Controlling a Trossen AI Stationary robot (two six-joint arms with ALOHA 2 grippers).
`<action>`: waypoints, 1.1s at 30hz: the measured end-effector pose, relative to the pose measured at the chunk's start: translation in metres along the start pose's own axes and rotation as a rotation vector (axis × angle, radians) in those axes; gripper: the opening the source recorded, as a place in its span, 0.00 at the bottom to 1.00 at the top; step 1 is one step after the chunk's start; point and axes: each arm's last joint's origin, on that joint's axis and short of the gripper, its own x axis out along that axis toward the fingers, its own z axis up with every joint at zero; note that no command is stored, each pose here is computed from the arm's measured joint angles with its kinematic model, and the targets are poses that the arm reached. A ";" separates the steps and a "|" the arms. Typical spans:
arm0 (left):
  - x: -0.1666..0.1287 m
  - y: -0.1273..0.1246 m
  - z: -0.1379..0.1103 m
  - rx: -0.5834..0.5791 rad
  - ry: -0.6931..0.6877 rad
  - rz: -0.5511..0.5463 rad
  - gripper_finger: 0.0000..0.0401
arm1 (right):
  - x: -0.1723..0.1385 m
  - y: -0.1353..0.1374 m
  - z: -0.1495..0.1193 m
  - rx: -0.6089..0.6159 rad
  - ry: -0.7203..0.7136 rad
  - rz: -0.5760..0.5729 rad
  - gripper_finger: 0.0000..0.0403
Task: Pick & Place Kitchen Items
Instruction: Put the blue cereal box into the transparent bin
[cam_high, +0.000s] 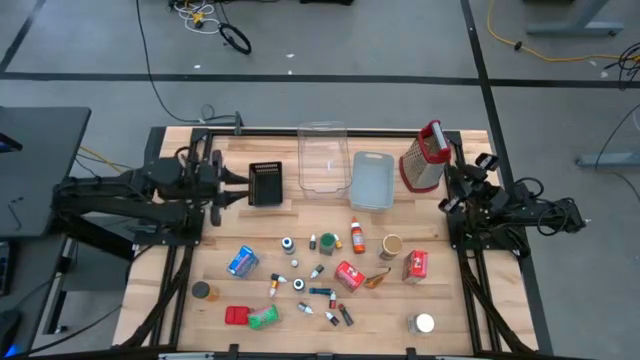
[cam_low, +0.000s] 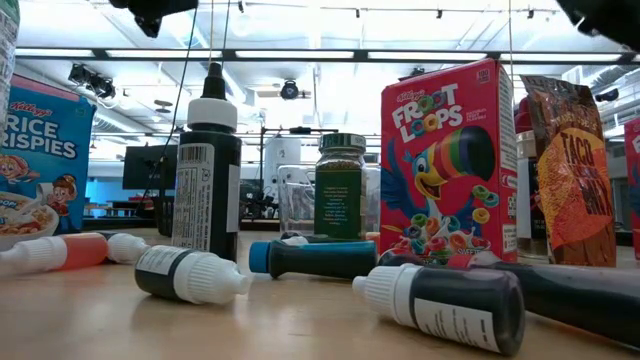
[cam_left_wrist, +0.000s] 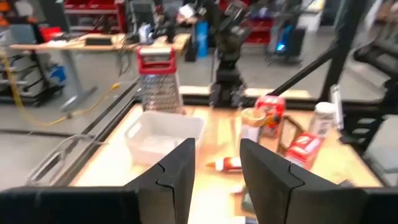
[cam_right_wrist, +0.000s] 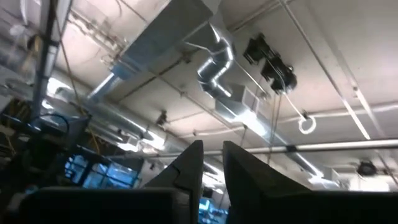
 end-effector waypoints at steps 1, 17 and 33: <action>0.004 0.000 0.002 0.018 0.013 0.003 0.34 | 0.001 -0.001 0.002 0.001 -0.007 0.000 0.20; 0.055 -0.005 -0.001 0.207 0.186 0.079 0.34 | 0.009 -0.003 0.009 0.166 -0.019 0.067 0.48; 0.091 -0.017 -0.012 0.167 0.223 -0.071 0.43 | 0.031 0.033 -0.013 0.546 0.151 0.312 0.47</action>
